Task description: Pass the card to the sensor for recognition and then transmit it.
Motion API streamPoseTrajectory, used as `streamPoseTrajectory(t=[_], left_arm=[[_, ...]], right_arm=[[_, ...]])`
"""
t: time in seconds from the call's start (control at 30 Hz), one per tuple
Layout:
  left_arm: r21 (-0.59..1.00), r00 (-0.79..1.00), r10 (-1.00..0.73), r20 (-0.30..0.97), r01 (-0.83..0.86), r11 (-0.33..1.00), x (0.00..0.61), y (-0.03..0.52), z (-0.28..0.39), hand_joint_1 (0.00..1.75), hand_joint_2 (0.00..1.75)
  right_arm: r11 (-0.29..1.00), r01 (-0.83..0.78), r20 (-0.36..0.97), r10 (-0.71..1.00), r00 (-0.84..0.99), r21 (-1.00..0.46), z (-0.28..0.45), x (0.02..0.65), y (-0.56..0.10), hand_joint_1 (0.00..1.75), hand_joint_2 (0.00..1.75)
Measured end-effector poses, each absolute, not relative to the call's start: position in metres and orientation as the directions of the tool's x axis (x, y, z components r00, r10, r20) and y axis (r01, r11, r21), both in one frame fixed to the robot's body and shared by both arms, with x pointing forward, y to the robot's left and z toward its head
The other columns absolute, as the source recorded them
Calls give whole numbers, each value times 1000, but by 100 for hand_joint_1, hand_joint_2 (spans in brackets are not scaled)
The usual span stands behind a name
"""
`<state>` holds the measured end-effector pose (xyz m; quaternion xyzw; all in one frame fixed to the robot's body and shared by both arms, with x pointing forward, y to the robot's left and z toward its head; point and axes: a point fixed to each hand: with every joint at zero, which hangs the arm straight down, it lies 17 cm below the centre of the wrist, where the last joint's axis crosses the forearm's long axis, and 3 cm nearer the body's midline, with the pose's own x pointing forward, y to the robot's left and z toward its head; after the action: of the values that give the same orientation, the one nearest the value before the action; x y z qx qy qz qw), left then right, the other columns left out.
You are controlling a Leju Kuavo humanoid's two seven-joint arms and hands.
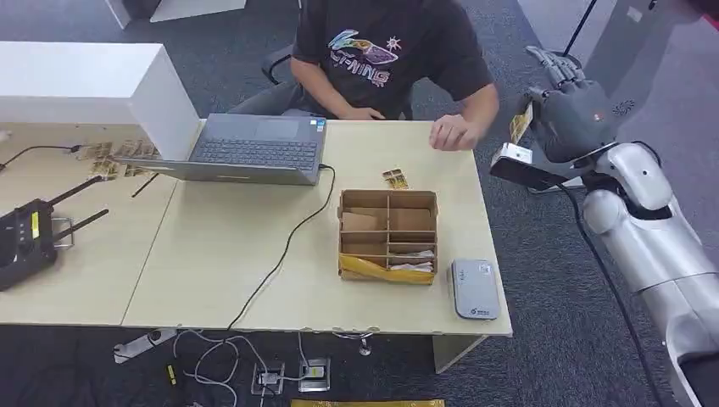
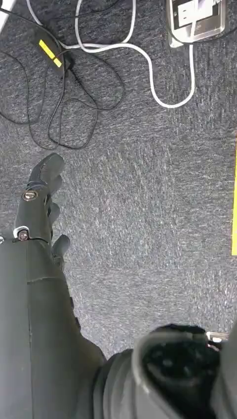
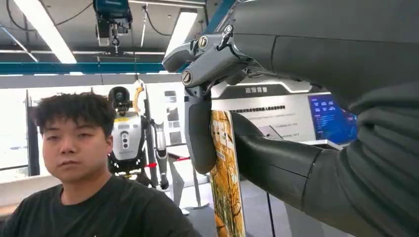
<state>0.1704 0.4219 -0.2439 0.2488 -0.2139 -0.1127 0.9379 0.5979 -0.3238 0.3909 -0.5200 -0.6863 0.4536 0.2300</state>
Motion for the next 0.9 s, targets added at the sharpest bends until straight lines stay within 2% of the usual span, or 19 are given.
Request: streamPoseTrajectory(t=[0.27,0.5,0.7,0.9], left_arm=[[516,884,-319,343,107,850,170,424,-244,0,0],[517,887,-312,342,100,850,169,424,-244,0,0],[521,898,-297,324,92,848,162,427,-245,0,0],[524,900,-289,327,82,848,163,426,-245,0,0]], right_arm=[[61,495,-139,923,-357,-867,388,596,-325,175,175],[139,393,-12,933,-359,-909,361,597,-337,175,175],[186,290,92,946,-310,-939,302,579,-373,175,175],[182,204,127,958,-256,-962,246,560,-392,175,175]])
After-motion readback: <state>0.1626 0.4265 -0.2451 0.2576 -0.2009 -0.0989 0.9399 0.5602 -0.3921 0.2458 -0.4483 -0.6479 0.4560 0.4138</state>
